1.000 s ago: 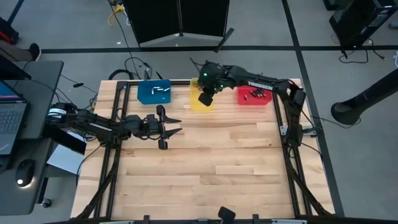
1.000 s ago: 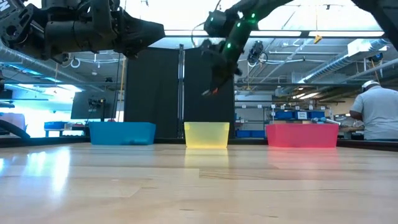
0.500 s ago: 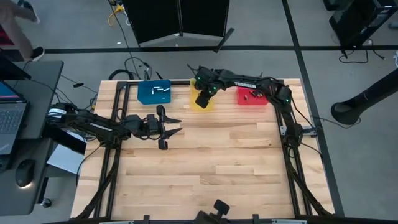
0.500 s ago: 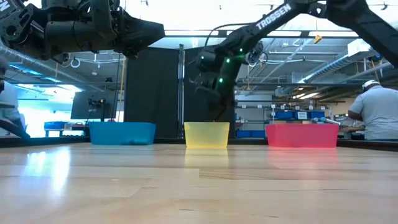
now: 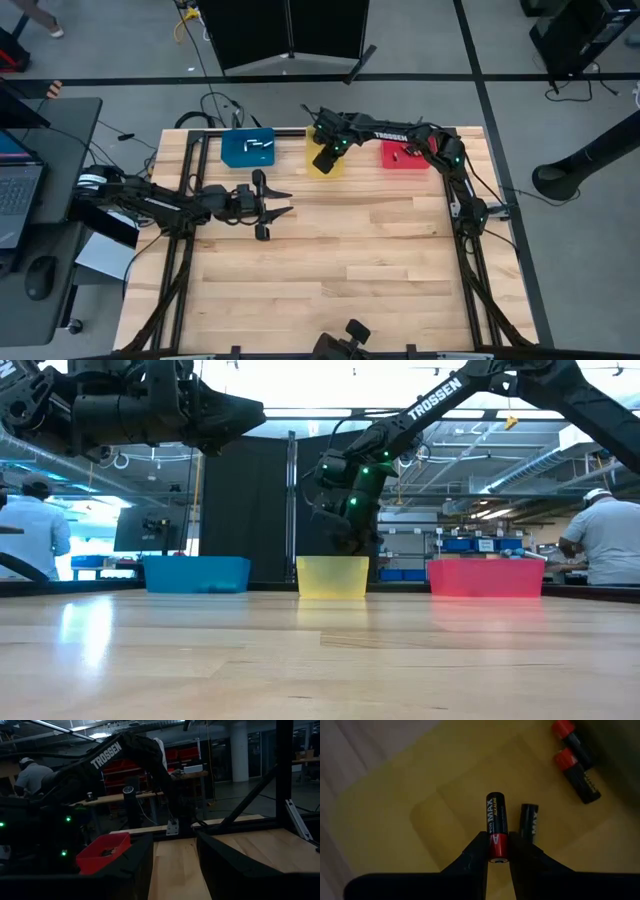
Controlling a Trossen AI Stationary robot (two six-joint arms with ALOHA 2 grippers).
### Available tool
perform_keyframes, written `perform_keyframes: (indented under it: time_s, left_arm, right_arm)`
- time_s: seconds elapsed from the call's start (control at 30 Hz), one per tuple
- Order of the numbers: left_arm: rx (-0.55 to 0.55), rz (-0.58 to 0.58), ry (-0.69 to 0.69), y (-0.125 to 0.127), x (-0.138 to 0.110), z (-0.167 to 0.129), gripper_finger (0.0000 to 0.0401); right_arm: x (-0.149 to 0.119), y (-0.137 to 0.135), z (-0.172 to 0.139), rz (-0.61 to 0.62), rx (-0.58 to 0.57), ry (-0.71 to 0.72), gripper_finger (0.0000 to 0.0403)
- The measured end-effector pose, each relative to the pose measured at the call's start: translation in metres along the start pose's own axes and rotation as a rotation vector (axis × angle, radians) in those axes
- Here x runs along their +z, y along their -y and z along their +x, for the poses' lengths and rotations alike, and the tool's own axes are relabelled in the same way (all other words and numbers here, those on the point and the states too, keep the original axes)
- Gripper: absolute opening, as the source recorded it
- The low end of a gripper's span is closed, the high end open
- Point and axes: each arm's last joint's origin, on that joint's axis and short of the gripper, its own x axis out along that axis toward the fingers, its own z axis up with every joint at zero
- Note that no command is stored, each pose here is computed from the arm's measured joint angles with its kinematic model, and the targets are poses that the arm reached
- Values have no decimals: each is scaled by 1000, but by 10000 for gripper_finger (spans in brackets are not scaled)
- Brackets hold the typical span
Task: Sort batteries
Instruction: Put the black red battery into the yellow bin, then return to Home Position
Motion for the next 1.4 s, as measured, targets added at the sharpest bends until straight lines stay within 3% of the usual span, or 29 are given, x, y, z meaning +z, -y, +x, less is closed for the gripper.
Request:
perform_keyframes:
  time_s: [0.47, 0.7, 1.03, 1.2, 1.4]
  left_arm:
    - [-1, 0, -2, 0, 0, 0, 160]
    - [-1, 0, -3, 0, 0, 0, 160]
    - [-1, 0, -3, 0, 0, 0, 160]
    - [-2, -6, -5, 0, 0, 0, 160]
    - [-7, -4, -32, 1, -3, 0, 160]
  right_arm:
    - [-3, 10, 3, 74, 0, -17, 62]
    - [-2, 17, 2, 124, 23, -18, 94]
    - [1, 17, 2, 114, 28, 20, 62]
    - [6, 17, -5, 25, 27, 28, 65]
    - [8, -4, -34, -205, 18, 75, 10]
